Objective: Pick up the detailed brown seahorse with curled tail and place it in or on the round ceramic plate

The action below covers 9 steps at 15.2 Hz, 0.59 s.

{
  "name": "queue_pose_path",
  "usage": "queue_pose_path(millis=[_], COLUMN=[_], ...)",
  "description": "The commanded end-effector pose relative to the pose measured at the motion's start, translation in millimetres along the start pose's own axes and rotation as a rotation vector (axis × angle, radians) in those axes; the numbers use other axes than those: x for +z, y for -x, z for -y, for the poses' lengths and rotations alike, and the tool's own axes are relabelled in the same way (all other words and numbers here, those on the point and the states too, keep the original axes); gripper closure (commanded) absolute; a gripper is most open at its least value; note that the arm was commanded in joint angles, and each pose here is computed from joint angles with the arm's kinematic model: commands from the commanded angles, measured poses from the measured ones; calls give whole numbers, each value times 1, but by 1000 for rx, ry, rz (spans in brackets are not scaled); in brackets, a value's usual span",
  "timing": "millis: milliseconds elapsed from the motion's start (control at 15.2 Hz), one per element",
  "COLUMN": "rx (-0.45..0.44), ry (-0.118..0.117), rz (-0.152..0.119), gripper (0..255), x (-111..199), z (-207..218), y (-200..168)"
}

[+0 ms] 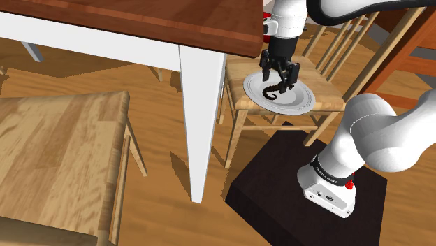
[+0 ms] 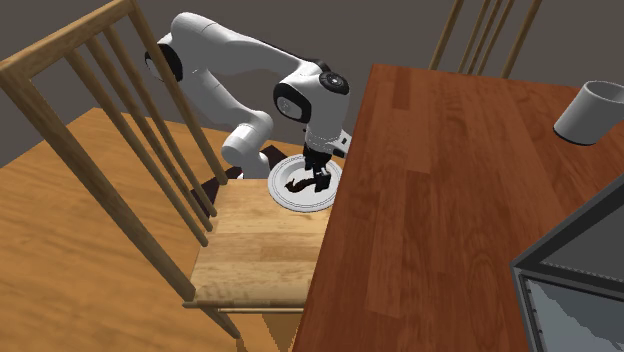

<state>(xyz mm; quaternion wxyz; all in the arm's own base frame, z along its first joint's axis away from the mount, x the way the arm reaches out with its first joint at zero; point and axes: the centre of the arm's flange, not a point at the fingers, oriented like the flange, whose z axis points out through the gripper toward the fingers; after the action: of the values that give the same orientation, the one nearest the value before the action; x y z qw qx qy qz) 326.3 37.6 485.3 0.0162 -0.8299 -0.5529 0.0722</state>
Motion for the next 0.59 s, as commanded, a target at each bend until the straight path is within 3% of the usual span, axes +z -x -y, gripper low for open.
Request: queue_pose_path(millis=[0, 66, 330, 528], rx=[0, 0, 0, 0], ry=[0, 0, 0, 0], rz=[0, 0, 0, 0], gripper=[0, 0, 0, 0], x=[0, 0, -50, -50], z=[0, 0, 0, 0], y=[0, 0, 0, 0])
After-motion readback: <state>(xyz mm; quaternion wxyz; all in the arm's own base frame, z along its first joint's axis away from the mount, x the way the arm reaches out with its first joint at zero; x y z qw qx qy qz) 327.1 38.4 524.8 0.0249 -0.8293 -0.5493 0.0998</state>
